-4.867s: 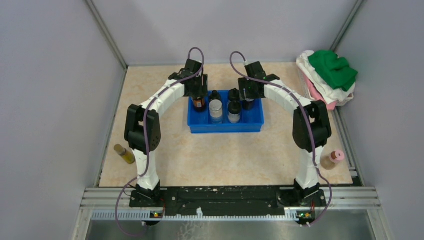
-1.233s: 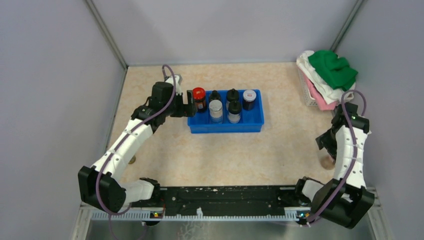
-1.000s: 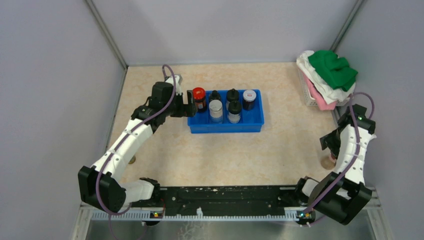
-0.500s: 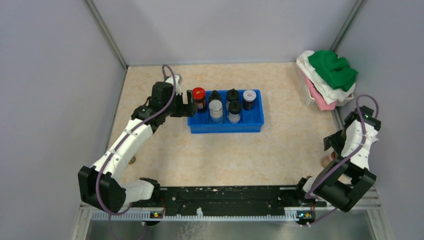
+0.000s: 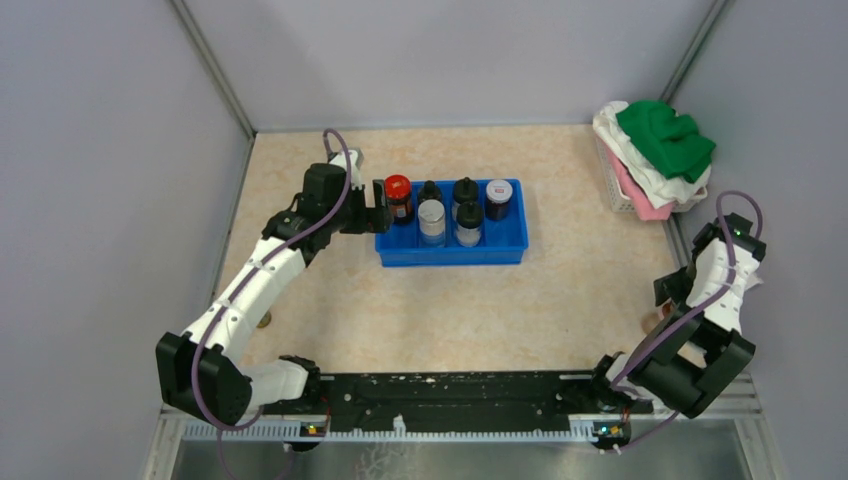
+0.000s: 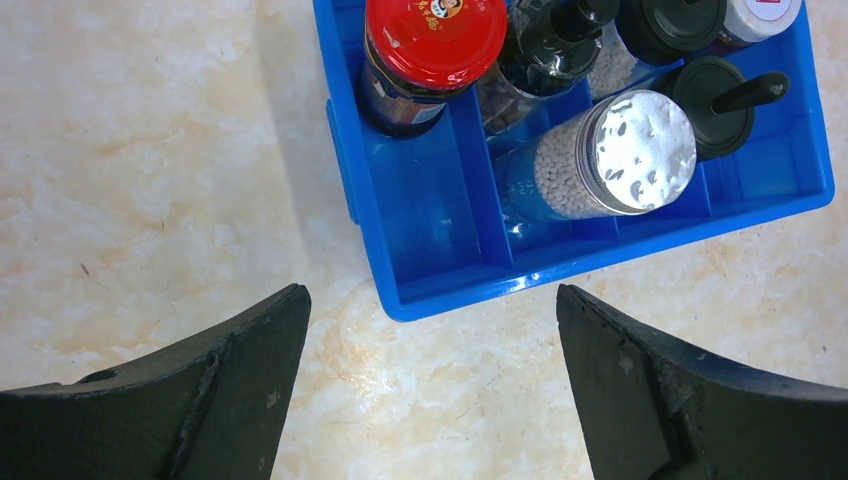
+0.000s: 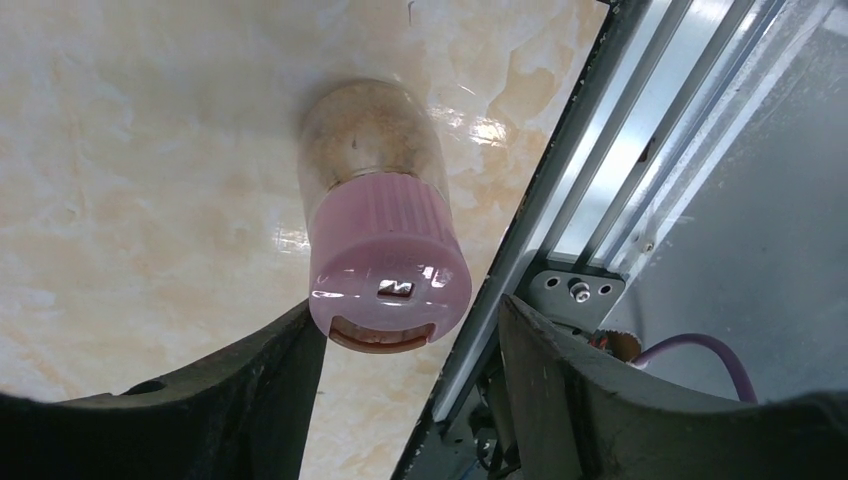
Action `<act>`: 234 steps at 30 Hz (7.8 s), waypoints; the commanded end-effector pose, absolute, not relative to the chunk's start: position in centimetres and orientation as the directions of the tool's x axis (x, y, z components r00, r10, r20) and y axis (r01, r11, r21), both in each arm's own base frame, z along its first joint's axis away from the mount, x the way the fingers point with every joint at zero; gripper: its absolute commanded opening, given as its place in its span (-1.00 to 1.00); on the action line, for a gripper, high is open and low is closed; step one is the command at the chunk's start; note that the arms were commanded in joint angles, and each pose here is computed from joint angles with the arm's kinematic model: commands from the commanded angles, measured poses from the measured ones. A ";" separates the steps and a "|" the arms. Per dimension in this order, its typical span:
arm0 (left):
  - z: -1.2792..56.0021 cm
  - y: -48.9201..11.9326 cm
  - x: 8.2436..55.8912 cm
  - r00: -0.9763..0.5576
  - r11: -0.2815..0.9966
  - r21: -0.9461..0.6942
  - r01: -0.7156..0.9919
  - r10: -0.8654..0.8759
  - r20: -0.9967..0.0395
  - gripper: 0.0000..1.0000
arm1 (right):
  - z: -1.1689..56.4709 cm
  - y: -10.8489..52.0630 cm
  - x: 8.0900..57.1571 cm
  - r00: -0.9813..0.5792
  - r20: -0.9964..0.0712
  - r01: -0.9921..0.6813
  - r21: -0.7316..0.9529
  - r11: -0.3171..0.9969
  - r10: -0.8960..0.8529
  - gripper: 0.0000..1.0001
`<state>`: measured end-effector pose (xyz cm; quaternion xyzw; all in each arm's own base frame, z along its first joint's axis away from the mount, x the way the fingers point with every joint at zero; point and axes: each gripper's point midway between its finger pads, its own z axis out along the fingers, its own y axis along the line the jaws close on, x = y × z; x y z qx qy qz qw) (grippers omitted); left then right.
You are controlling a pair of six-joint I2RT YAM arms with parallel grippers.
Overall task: Organize the condiment bottles
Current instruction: Pick up the bottle from the corner of the board.
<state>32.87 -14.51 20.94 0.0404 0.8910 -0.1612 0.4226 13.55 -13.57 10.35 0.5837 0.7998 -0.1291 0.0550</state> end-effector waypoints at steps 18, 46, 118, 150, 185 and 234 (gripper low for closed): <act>23.5 -14.7 33.6 -0.577 0.938 -0.261 0.230 -0.085 -0.812 0.98 | 10.5 -15.1 13.6 -0.289 -0.286 0.955 -0.152 0.254 0.914 -0.01; 24.0 -14.1 33.6 -0.560 0.946 -0.233 0.227 -0.069 -0.826 0.98 | 9.9 -15.6 13.1 -0.272 -0.286 0.958 -0.171 0.230 0.919 0.35; 25.2 -4.7 32.0 -0.532 0.964 -0.054 -0.261 -0.190 -0.825 0.98 | 12.8 3.9 34.3 -0.731 -0.620 0.301 0.081 0.950 0.284 -1.00; 15.2 4.4 18.8 -0.299 0.306 0.088 -0.948 -0.760 -0.578 0.98 | 13.3 8.8 34.1 -0.763 -0.632 0.149 0.036 0.988 0.138 -1.00; 13.7 12.9 21.8 -0.065 0.060 0.027 -0.998 -0.830 -0.555 0.97 | 10.5 9.8 34.9 -0.804 -0.590 0.112 -0.037 0.993 0.068 -1.00; 12.9 13.4 17.6 -0.028 -0.061 0.133 -0.989 -0.814 -0.581 0.97 | 6.3 10.5 34.3 -0.838 -0.542 0.098 -0.040 0.994 0.061 -1.00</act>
